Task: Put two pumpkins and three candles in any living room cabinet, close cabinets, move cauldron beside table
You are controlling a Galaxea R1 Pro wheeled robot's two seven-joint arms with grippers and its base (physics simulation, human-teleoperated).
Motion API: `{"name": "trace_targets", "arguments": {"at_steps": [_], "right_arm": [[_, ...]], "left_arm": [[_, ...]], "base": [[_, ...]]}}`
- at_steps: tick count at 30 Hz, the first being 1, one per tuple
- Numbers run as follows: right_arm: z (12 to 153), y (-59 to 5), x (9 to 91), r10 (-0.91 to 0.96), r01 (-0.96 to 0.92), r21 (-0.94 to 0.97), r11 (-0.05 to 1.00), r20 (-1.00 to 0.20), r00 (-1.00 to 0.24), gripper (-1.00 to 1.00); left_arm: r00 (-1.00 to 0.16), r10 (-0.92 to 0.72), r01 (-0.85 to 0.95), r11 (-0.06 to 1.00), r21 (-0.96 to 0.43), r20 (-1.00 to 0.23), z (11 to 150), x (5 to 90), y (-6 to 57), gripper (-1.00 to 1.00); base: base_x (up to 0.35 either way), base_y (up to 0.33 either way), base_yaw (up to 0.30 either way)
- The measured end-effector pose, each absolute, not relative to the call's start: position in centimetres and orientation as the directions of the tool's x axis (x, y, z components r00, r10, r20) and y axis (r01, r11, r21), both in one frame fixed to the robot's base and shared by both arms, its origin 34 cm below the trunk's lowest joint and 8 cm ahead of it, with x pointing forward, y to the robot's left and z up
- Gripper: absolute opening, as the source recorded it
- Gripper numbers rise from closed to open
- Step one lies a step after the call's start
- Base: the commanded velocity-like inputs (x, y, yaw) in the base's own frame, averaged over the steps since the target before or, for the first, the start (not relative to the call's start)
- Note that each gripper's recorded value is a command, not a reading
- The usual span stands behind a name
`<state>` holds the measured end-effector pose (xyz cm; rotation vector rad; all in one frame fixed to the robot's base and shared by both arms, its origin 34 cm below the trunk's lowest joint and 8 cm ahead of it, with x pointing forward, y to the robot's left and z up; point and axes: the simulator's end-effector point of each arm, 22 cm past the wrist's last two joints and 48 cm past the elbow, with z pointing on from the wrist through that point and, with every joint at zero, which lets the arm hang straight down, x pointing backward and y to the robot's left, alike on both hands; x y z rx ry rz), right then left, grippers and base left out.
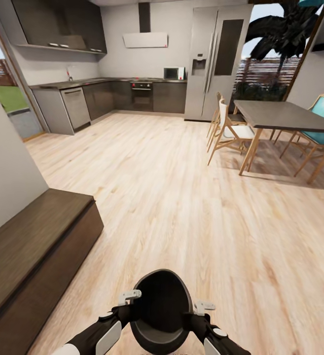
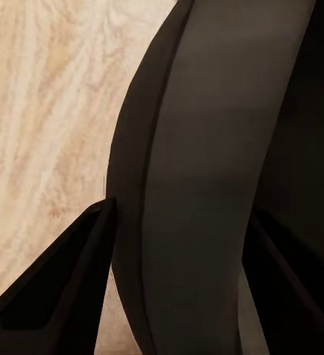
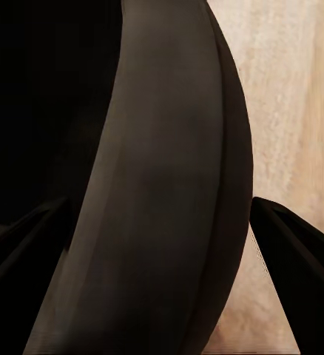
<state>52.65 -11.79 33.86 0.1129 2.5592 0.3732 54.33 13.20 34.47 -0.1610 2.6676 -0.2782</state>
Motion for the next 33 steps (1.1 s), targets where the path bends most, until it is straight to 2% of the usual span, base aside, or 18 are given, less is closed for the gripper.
{"name": "trace_targets", "arguments": {"at_steps": [10,33], "right_arm": [[36.3,-11.8,53.3,0.157,0.003,0.288,0.958,-0.515,-0.843,-1.0],[41.8,-11.8,54.6,0.157,-0.003,0.288,0.958,-0.532,-0.832,-1.0]], "left_arm": [[-0.888,-0.157,-0.064,0.973,-0.222,-0.433,36.9,55.0,13.2,-1.0],[-0.879,-0.157,-0.059,0.973,-0.223,-0.451,42.5,56.3,13.2,-1.0]], "base": [[-0.076,0.0,-0.235],[-0.003,0.0,-0.236]]}}
